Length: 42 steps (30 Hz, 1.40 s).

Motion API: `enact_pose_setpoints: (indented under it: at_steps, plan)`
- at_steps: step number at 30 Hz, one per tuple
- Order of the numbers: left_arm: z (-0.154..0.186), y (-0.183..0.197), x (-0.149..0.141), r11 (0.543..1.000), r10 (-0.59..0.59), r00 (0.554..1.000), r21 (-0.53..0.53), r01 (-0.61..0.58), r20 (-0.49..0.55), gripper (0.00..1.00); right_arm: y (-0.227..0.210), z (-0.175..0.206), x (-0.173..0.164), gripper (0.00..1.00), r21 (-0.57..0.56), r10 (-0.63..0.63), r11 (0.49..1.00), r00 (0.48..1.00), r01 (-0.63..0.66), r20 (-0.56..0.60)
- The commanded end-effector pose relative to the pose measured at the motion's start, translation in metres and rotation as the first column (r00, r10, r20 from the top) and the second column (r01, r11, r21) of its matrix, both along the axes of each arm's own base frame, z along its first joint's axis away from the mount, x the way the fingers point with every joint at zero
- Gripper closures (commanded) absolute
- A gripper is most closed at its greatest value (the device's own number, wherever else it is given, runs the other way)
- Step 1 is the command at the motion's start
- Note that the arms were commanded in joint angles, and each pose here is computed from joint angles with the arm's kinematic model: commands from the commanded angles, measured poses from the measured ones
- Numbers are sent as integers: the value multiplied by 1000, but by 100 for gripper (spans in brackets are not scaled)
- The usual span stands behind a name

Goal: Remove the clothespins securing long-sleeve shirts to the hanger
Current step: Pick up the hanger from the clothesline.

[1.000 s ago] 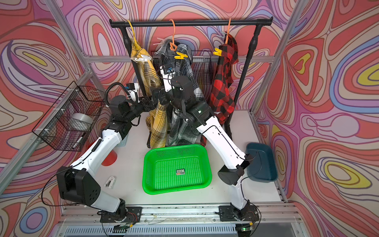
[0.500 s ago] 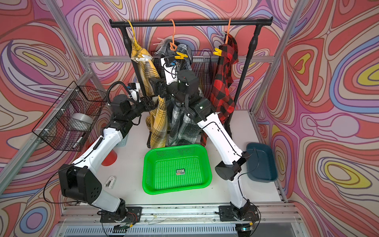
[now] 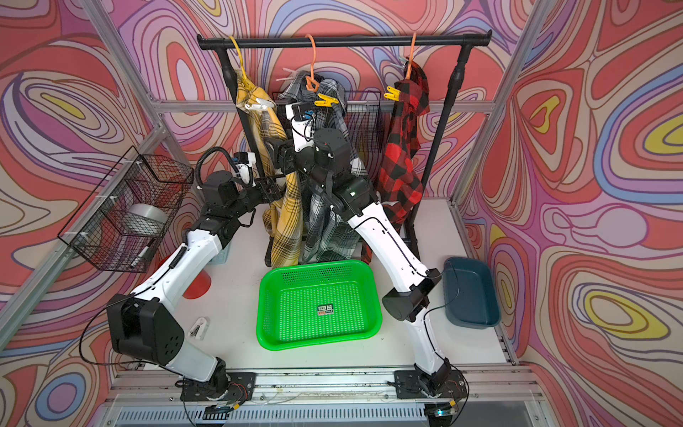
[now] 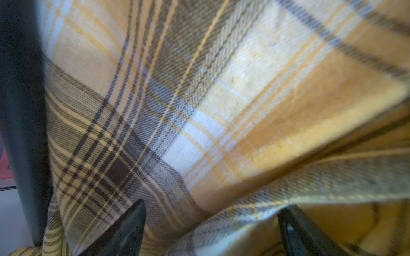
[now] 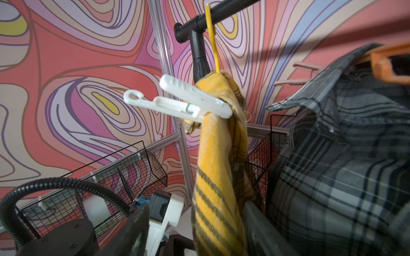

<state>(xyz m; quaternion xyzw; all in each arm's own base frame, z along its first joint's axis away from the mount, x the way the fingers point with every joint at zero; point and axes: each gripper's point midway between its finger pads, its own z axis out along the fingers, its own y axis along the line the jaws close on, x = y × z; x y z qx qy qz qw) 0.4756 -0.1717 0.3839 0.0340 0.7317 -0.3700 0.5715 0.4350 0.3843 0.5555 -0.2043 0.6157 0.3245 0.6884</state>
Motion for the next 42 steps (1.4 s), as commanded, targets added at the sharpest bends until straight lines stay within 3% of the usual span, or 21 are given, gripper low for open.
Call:
enact_pose_setpoints:
  at_steps: [1, 9, 31, 33, 34, 42]
  plan:
    - [3, -4, -2, 1000, -23, 1000, 17, 23, 4, 13, -6, 14, 3, 32, 39, -20, 999, 999, 19, 40]
    - [-1, -4, -6, 999, -26, 1000, 33, 26, -3, 14, -4, 14, 8, 49, 49, -14, 999, 998, 11, 57]
    - [-9, -1, -15, 997, -27, 1000, 68, 28, -15, 14, -1, 14, 9, 72, 45, -4, 999, 997, 0, 83]
    - [-10, -1, -16, 997, -28, 999, 70, 29, -16, 14, 1, 12, 11, 82, 43, -1, 999, 997, -2, 80]
    - [-11, -1, -17, 997, -26, 1000, 74, 27, -16, 14, 1, 11, 11, 100, 46, -6, 999, 997, 2, 78]
    - [-9, 1, -22, 996, -22, 1000, 83, 23, -9, 13, -2, 15, 12, 100, 52, -20, 999, 995, 15, 93]
